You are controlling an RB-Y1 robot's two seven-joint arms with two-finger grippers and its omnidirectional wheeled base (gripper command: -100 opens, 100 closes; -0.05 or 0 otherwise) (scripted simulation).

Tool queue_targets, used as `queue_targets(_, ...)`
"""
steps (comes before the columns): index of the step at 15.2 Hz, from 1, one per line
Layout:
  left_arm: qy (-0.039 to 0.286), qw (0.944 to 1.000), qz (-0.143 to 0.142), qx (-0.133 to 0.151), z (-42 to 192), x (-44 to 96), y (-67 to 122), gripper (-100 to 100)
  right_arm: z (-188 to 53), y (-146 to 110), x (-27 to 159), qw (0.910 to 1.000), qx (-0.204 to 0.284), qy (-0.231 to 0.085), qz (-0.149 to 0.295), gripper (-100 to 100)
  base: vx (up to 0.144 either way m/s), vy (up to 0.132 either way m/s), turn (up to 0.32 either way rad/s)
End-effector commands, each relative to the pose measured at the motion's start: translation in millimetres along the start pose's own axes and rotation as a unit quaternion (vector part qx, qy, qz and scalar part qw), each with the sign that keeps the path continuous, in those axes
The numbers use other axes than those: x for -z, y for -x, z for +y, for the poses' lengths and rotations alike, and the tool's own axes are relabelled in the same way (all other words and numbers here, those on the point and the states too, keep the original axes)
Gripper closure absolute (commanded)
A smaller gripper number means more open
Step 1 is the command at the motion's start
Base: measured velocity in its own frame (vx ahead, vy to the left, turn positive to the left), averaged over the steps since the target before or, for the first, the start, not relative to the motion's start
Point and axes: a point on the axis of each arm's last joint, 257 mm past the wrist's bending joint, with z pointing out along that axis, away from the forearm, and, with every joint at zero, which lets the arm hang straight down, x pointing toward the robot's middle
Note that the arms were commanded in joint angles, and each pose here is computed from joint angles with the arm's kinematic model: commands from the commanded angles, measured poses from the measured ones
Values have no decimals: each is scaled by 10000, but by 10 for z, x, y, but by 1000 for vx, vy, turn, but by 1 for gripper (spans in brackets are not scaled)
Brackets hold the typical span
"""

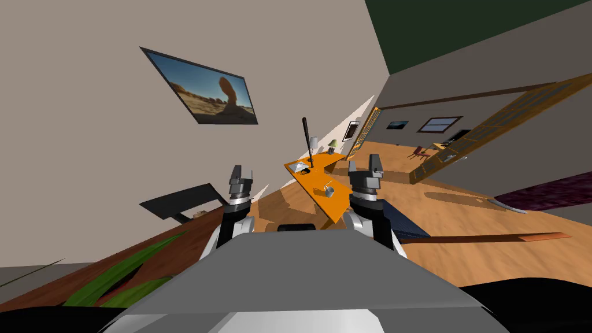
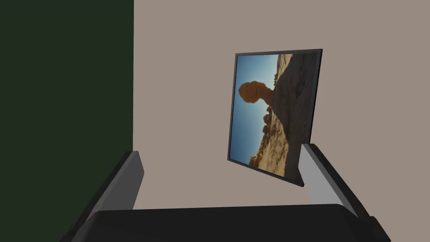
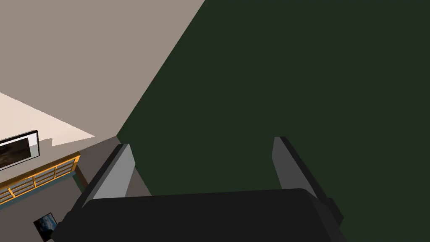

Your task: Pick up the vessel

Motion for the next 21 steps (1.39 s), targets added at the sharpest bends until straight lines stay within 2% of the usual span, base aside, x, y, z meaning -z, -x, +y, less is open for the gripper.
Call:
queue_targets(1, 0, 10000, 0, 0, 0, 0, 0, 0, -169, -26, 18, 9996, -86, -218, 158, -100, 9, 20, -16)
queue_targets(3, 0, 10000, 0, 0, 0, 0, 0, 0, -421, -27, 57, 9978, -226, -552, 277, -100, 31, 53, -36)
queue_targets(4, 0, 10000, 0, 0, 0, 0, 0, 0, -421, -27, 57, 9978, -226, -552, 277, -100, 43, 57, -23)
queue_targets(5, 0, 10000, 0, 0, 0, 0, 0, 0, -583, -16, 89, 9960, -317, -771, 325, -100, 47, 52, -30)
queue_targets(6, 0, 10000, 0, 0, 0, 0, 0, 0, -583, -16, 89, 9960, -317, -771, 325, -100, 42, 42, -21)
queue_targets(7, 0, 10000, 0, 0, 0, 0, 0, 0, -767, 3, 129, 9932, -418, -1021, 360, -100, 41, 41, -21)
queue_targets(8, 0, 10000, 0, 0, 0, 0, 0, 0, -767, 3, 129, 9932, -418, -1021, 360, -100, 40, 44, -23)
queue_targets(9, 0, 10000, 0, 0, 0, 0, 0, 0, -948, 34, 176, 9899, -529, -1259, 381, -100, 48, 49, -34)
queue_targets(10, 0, 10000, 0, 0, 0, 0, 0, 0, -968, 33, 182, 9894, -528, -1300, 381, -100, 51, 45, -27)
queue_targets(11, 0, 10000, 0, 0, 0, 0, 0, 0, -1154, 76, 236, 9852, -647, -1539, 384, -100, 46, 49, -40)
queue_targets(12, 0, 10000, 0, 0, 0, 0, 0, 0, -1185, 75, 246, 9842, -643, -1603, 383, -100, 41, 51, -27)
queue_targets(13, 0, 10000, 0, 0, 0, 0, 0, 0, -1390, 131, 313, 9786, -766, -1877, 365, -100, 49, 62, -33)
queue_targets(14, 0, 10000, 0, 0, 0, 0, 0, 0, -1414, 131, 323, 9776, -763, -1927, 363, -100, 48, 61, -29)
queue_targets(15, 0, 10000, 0, 0, 0, 0, 0, 0, -1623, 197, 398, 9704, -891, -2222, 324, -100, 52, 71, -37)
queue_targets(16, 0, 10000, 0, 0, 0, 0, 0, 0, -1652, 201, 415, 9694, -886, -2269, 318, -100, 55, 70, -32)
queue_targets(17, 0, 10000, 0, 0, 0, 0, 0, 0, -1828, 276, 476, 9620, -1022, -2518, 264, -100, 70, 69, -38)
queue_targets(19, 0, 10000, 0, 0, 0, 0, 0, 0, -1893, 287, 521, 9594, -1010, -2623, 246, -100, 63, 52, -23)
queue_targets(20, 0, 10000, 0, 0, 0, 0, 0, 0, -2107, 388, 621, 9493, -1139, -2925, 152, -100, 49, 47, -26)
queue_targets(21, 0, 10000, 0, 0, 0, 0, 0, 0, -2136, 390, 641, 9476, -1133, -2985, 144, -100, 47, 49, -28)
